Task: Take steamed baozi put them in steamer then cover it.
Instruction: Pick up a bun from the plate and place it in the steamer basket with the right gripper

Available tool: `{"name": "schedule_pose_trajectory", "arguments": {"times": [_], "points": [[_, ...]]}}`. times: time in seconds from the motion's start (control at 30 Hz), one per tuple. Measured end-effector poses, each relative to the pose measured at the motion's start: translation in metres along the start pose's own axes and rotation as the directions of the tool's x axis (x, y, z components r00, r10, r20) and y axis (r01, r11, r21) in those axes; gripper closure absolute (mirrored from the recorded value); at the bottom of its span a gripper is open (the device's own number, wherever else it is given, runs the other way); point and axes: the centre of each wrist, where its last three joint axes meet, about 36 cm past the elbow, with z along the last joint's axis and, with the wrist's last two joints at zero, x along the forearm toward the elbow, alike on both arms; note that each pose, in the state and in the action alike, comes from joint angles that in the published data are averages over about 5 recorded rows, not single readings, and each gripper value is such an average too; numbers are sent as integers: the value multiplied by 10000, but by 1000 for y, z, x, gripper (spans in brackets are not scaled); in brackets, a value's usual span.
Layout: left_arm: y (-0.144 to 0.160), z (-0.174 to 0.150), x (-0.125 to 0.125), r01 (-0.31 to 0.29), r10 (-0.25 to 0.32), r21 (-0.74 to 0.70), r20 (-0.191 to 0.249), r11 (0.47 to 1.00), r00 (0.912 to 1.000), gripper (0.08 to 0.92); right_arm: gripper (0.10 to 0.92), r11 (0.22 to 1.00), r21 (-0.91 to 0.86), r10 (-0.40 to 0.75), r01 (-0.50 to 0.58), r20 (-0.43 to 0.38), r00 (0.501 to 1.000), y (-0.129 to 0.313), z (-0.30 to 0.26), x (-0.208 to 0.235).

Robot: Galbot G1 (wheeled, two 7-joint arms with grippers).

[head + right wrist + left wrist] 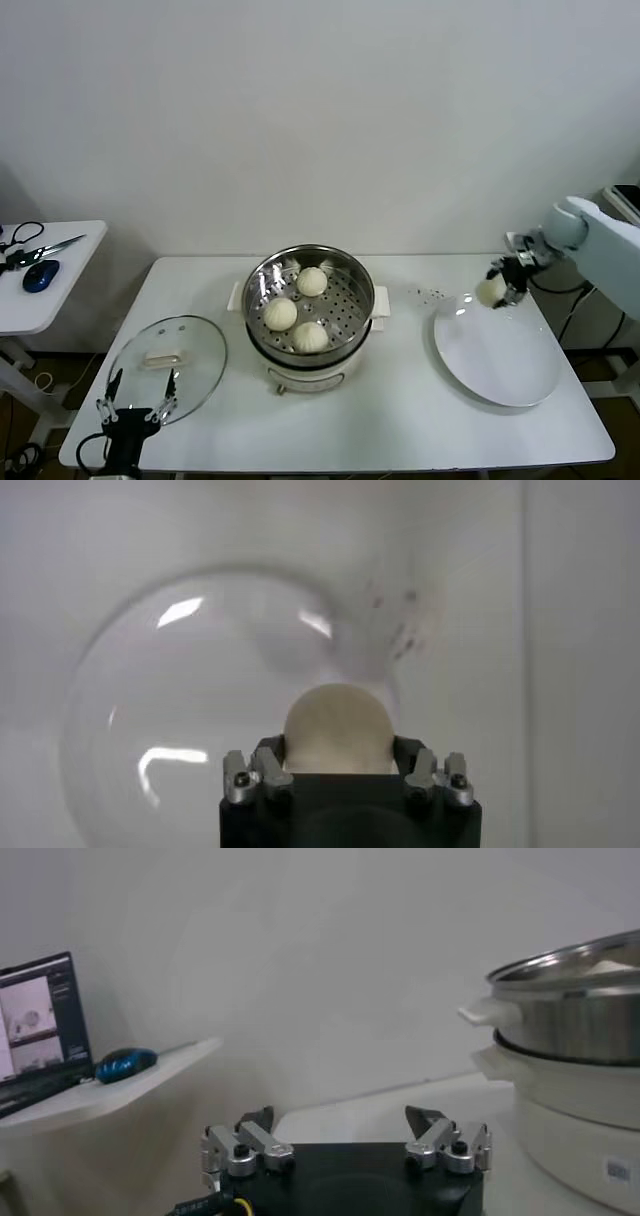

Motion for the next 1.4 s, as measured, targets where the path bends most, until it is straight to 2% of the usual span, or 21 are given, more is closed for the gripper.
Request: {"name": "schedule_pose_trajectory", "arguments": {"times": [0.2,0.37,0.57,0.77,1.03,1.4], "points": [[-3,-3,1,-242,242,53,133,9997,9996,177,318,9988,452,129,-165,793,9968,-23,-85,39],[-6,-4,0,-368,366,74,257,9993,9990,177,318,9963,862,-136,35,1173,9930,-28,-154,53],[-7,-4,-1,-478,476,52,319,9988,9984,177,318,9900,1301,-693,540,1161,9908,-24,-226,43],[-2,-4,-2,-473,475,-63,382,9989,9981,177,318,9793,1750,-1177,1020,815,9897,-16,-282,19],[0,-5,-4,-470,475,-124,431,9988,9979,177,319,9627,2178,-1688,1603,206,9854,-4,-324,-20],[1,-7,-8,-430,435,-115,465,9990,9980,177,318,9511,2273,-2043,2092,-451,9779,11,-327,-58]]}}
